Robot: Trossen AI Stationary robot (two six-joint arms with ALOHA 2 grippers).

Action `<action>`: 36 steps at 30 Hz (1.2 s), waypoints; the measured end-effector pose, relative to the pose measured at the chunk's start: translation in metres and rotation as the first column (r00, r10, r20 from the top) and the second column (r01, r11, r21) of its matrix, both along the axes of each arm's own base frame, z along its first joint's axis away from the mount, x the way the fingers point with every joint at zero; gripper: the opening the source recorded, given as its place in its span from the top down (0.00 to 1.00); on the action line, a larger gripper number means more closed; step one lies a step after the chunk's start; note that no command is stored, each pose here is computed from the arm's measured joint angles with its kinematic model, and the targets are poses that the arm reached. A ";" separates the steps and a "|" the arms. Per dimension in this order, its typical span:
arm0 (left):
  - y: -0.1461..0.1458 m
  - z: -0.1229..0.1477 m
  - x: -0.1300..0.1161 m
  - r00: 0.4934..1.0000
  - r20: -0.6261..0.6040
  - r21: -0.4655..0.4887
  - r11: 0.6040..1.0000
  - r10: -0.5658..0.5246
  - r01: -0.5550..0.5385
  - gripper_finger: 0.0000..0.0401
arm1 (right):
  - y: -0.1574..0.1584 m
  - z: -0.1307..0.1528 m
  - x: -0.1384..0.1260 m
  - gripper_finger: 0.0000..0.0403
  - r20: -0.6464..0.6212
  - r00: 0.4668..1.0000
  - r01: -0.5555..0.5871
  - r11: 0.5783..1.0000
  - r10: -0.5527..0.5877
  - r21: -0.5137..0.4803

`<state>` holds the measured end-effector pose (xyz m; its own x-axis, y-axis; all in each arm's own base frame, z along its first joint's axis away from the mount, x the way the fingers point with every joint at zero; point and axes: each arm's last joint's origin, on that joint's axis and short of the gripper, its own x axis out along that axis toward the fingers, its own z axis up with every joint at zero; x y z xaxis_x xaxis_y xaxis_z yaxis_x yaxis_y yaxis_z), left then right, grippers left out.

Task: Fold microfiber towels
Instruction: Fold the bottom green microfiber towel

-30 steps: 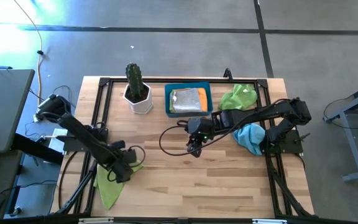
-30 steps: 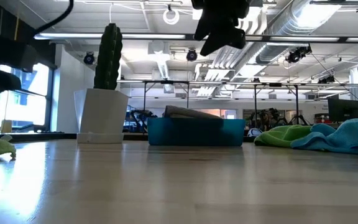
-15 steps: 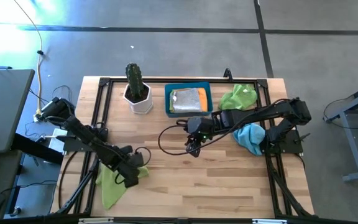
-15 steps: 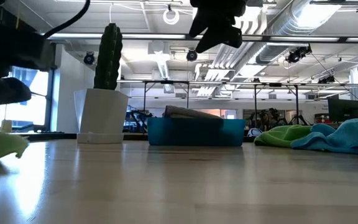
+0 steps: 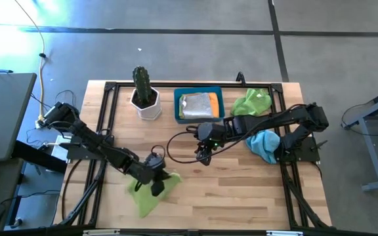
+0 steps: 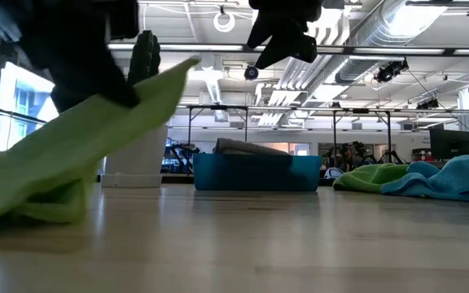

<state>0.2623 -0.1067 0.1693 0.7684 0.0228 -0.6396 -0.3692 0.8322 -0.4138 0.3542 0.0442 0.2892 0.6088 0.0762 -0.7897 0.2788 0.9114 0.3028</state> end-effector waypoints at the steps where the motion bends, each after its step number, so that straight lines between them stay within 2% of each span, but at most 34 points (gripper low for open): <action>1: 0.002 0.002 0.003 1.000 0.031 0.001 1.000 0.008 -0.008 1.00 | 0.000 0.000 0.000 0.56 0.000 1.000 0.000 1.000 0.000 0.000; 8: 0.021 0.013 0.018 0.985 0.160 0.040 0.997 0.057 -0.064 1.00 | 0.000 0.000 0.000 0.56 0.000 1.000 0.000 1.000 0.000 0.000; 15: 0.050 0.015 0.026 0.977 0.172 0.081 0.987 0.122 -0.138 1.00 | 0.000 0.000 0.000 0.56 0.000 1.000 0.000 1.000 0.000 0.000; 20: 0.070 0.015 0.029 0.968 0.171 0.077 0.977 0.183 -0.199 1.00 | 0.000 0.002 0.002 0.56 0.025 1.000 0.002 1.000 -0.002 0.005; 25: 0.086 0.014 0.031 0.974 0.159 0.083 0.981 0.160 -0.174 1.00 | 0.001 0.006 0.007 0.56 0.098 0.995 -0.001 1.000 -0.001 0.013; 29: 0.094 0.014 0.032 0.978 0.152 0.074 0.985 0.142 -0.154 1.00 | 0.000 0.006 0.007 0.56 0.096 0.995 0.003 1.000 -0.003 0.009; 34: 0.098 0.014 0.032 0.977 0.152 0.057 0.985 0.152 -0.162 1.00 | -0.010 0.007 0.009 0.56 0.111 0.991 -0.067 0.991 0.080 -0.120; 36: 0.098 0.014 0.032 0.972 0.154 0.033 0.983 0.176 -0.183 1.00 | -0.015 0.007 0.009 0.56 0.110 0.991 -0.068 0.990 0.082 -0.125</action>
